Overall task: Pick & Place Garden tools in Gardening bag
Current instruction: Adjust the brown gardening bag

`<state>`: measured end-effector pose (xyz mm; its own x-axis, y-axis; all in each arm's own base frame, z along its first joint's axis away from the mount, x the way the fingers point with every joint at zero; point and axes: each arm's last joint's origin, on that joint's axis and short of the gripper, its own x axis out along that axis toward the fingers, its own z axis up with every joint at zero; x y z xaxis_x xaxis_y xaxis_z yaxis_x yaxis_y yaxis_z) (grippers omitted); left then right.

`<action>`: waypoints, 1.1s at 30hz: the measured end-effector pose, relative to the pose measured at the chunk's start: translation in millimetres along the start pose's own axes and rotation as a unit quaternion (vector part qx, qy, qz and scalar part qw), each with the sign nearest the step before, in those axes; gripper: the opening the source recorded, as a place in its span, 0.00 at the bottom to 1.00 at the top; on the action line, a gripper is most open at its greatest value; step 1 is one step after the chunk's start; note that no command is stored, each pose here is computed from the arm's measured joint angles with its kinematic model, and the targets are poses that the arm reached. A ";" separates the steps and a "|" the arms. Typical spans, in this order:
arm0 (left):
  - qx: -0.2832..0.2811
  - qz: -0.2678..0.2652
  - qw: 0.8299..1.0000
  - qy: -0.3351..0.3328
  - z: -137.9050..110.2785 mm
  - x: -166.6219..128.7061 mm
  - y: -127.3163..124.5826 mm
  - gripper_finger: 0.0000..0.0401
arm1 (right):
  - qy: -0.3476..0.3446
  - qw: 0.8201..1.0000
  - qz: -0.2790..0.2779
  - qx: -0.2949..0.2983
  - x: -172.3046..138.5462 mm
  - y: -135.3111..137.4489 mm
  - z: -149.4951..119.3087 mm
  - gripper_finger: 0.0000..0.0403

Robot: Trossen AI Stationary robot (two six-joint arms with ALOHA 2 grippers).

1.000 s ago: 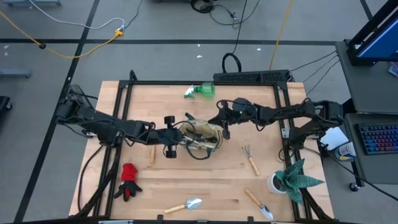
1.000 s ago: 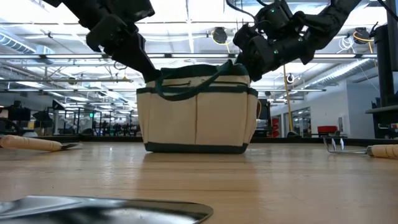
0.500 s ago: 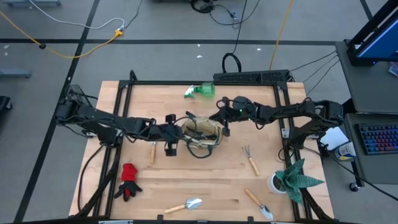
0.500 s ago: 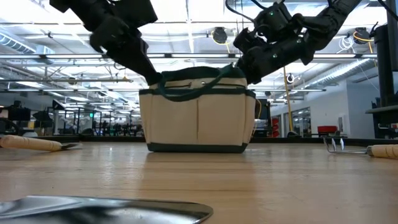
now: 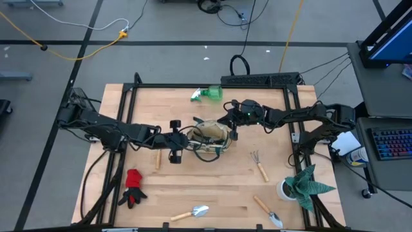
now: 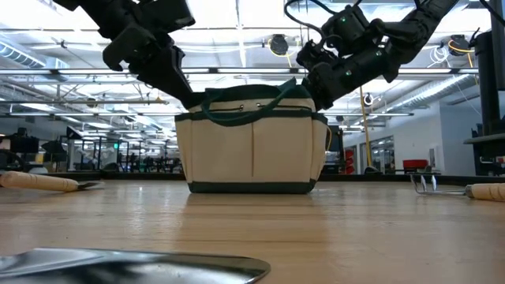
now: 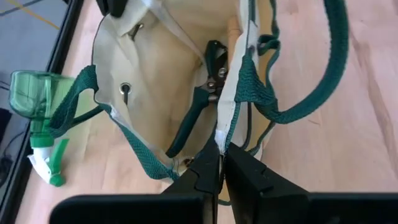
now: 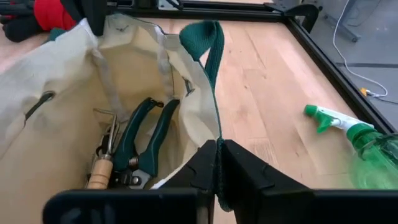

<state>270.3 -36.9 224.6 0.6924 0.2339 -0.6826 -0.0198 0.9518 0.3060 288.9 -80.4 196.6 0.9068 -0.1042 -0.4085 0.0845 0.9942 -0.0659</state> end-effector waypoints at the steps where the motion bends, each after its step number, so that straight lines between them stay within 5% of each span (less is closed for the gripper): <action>1: -0.008 0.001 1.000 0.000 0.0 0.3 1.0 0.06 | -0.001 1.000 0.000 0.000 0.0 0.0 0.2 0.07; 13: -0.031 -0.018 0.999 -0.003 0.4 1.5 3.1 0.08 | -0.011 1.000 -0.002 -0.002 0.0 -0.3 1.9 0.33; 25: -0.012 -0.012 1.000 -0.015 2.5 -1.4 3.6 0.41 | -0.036 0.999 -0.005 -0.005 -1.3 -0.9 7.4 0.43; 33: -0.023 -0.020 0.999 -0.041 6.9 -16.4 -0.5 0.47 | -0.046 0.999 -0.007 -0.009 -8.2 -0.5 13.3 0.41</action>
<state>263.9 -42.6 240.3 0.7505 0.1795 -0.6360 -0.0222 0.9687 0.2472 286.9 -79.7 212.1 0.9400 -0.1138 -0.3217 0.0900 0.9921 -0.0877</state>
